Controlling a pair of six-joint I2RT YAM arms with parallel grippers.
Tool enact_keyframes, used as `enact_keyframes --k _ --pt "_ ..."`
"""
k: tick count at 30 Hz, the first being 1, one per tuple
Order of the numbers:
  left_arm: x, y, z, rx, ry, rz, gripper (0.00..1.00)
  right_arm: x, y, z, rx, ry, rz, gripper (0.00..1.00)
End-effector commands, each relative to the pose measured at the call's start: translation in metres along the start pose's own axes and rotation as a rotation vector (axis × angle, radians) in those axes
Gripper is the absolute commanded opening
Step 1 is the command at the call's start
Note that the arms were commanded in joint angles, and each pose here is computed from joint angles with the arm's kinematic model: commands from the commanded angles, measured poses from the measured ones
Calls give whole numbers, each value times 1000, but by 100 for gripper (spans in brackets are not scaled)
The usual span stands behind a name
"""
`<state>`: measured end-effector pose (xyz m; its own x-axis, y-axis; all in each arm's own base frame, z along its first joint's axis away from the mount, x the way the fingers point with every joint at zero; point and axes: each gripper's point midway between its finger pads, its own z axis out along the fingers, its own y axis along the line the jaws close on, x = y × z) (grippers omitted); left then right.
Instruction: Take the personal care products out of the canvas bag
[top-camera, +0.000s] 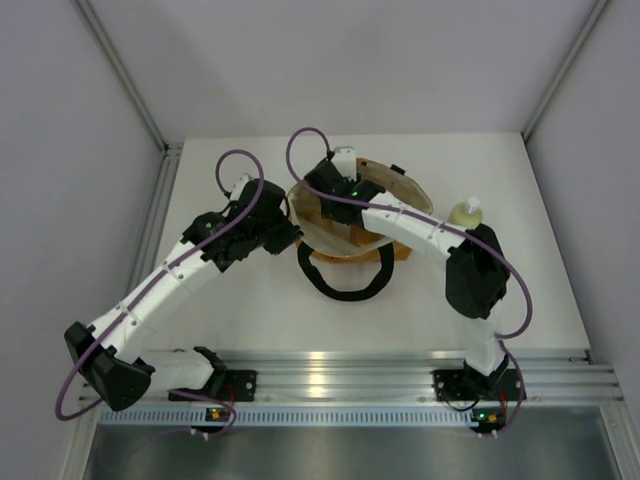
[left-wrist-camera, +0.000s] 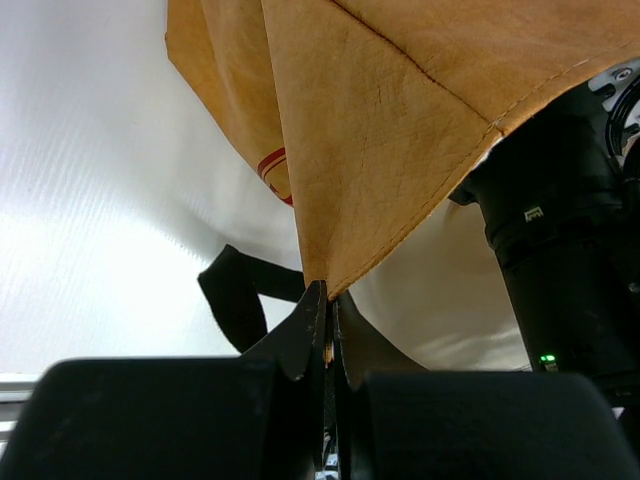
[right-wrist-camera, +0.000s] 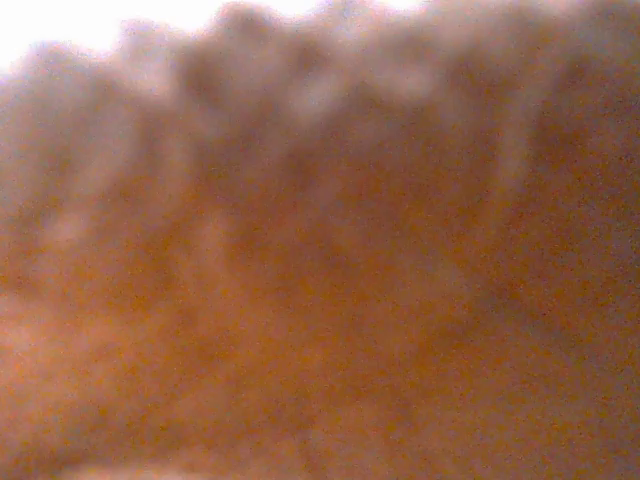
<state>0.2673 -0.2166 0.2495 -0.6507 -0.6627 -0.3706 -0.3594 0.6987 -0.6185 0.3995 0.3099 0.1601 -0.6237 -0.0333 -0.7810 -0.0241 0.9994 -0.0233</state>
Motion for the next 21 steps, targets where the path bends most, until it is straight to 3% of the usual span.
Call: enact_keyframes --k 1,14,21 --pt "-3 -9 -9 46 -6 -25 0 -62 2 -53 -89 -134 81 0" --pt "-5 -7 -5 31 -23 -25 0 -120 -5 -147 -197 -283 42 0" --pt "-7 -7 -3 25 -31 -31 0 -148 -13 -214 -369 -332 62 0"
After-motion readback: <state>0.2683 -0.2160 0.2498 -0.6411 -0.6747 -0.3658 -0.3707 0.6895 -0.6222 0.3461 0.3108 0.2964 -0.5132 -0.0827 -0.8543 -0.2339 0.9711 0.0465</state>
